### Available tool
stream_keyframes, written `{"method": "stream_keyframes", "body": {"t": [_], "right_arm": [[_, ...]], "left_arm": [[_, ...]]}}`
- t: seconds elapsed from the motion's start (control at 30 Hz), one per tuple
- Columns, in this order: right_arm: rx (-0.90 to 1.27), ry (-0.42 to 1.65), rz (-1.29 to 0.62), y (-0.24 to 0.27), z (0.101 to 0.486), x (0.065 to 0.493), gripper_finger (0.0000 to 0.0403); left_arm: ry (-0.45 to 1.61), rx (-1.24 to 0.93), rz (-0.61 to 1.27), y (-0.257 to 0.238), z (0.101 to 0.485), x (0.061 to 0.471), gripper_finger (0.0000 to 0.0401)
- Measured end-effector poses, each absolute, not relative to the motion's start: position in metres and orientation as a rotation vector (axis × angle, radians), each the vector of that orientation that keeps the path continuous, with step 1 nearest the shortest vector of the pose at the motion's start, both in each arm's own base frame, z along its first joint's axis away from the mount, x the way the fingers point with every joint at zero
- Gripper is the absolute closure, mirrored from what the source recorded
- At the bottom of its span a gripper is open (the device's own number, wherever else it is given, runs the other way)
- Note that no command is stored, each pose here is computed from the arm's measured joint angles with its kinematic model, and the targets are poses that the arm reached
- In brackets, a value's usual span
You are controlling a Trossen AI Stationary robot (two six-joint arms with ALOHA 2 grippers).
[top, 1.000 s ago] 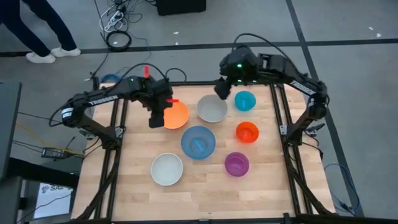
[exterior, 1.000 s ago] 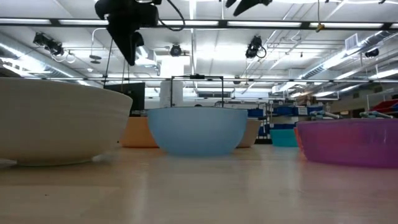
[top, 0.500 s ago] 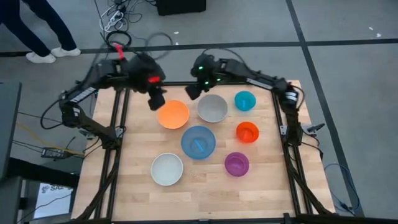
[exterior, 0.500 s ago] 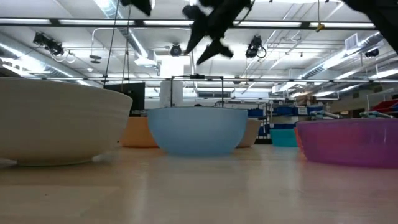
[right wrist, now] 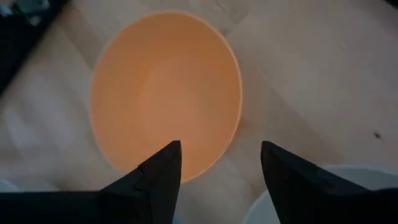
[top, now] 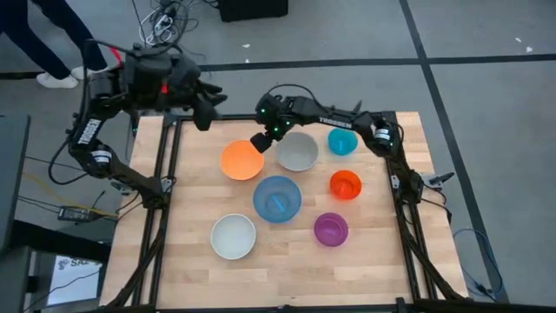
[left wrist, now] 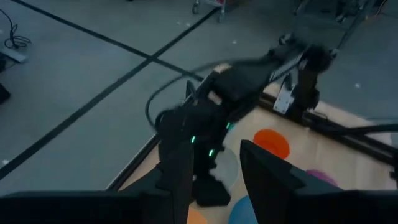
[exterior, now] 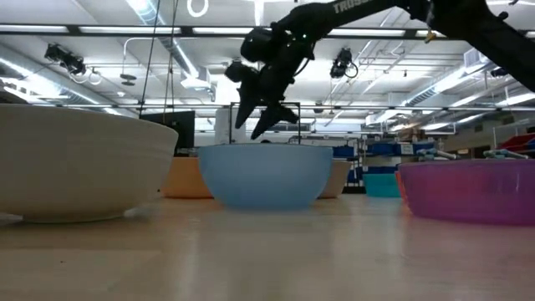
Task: Nest bowls inside each other
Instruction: Stack the yellow bowl on top of the bottom transparent blue bowl
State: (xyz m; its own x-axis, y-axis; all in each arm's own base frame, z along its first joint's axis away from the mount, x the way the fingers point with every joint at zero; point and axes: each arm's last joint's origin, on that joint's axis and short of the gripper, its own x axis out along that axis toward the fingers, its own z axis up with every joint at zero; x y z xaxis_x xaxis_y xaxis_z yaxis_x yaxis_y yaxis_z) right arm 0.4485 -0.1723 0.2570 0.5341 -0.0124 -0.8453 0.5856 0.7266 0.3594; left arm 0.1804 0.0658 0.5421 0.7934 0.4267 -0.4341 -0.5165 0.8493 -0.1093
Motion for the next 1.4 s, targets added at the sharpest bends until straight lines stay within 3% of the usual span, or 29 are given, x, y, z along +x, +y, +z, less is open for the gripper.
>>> {"method": "stream_keyframes", "body": {"t": [1.4], "right_arm": [[0.596,1.026,-0.39,-0.167,0.186,0.479,0.0207]], "left_arm": [[0.401,-0.287,0.522,0.066,0.542,0.182,0.026]]}}
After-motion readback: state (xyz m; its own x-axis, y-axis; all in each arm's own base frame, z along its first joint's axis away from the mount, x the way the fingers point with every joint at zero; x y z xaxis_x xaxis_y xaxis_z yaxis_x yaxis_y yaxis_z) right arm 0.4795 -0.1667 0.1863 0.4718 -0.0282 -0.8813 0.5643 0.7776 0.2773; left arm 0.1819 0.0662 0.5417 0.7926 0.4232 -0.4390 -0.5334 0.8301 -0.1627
